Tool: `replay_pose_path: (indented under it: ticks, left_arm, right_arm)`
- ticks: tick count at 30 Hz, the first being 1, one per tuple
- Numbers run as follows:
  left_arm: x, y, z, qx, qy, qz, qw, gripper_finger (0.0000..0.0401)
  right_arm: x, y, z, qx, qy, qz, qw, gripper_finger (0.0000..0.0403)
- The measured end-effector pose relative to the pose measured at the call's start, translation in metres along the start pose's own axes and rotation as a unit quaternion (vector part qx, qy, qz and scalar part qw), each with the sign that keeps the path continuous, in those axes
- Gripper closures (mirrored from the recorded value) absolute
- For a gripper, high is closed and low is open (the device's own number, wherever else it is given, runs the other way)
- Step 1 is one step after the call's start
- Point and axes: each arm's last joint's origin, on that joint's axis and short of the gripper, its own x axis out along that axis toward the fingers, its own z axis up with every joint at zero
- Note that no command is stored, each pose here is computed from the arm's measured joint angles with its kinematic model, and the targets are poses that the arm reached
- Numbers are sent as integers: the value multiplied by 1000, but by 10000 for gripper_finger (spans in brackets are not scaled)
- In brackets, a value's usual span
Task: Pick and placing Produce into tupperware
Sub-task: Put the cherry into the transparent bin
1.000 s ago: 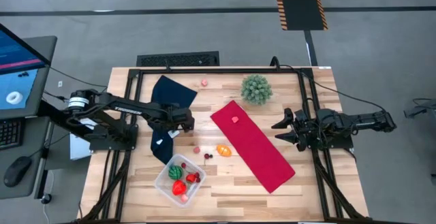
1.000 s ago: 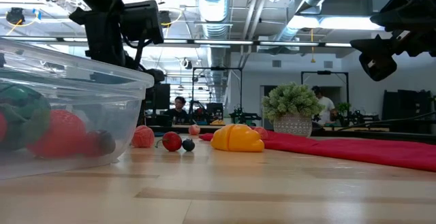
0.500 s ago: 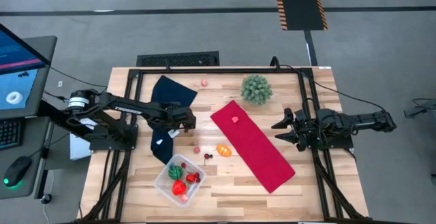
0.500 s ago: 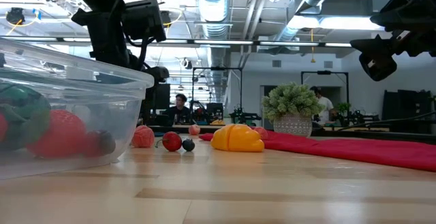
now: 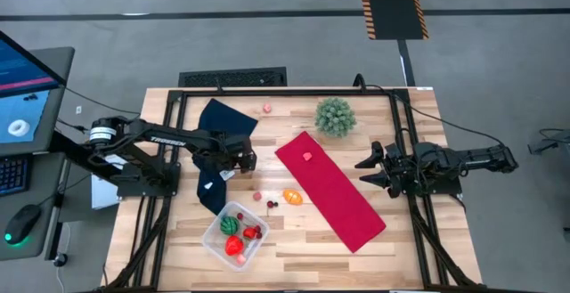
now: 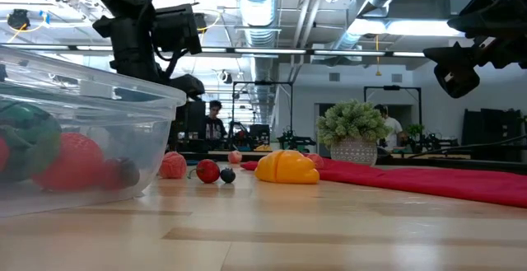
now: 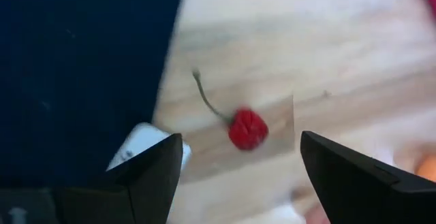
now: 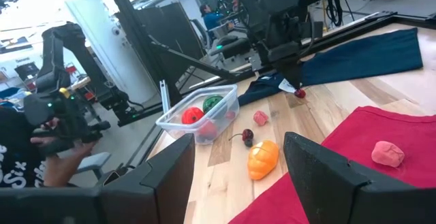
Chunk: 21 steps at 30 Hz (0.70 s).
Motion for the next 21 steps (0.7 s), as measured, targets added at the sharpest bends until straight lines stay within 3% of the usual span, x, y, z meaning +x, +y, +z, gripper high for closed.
replay_pose_path:
  ticks: [7,21]
  left_arm:
    - [0,0,0,21,36,-12,999,115]
    - [-4,-3,0,3,15,-2,1000,149]
  right_arm:
    - [0,0,0,0,0,0,1000,154]
    - [0,0,0,0,0,0,1000,154]
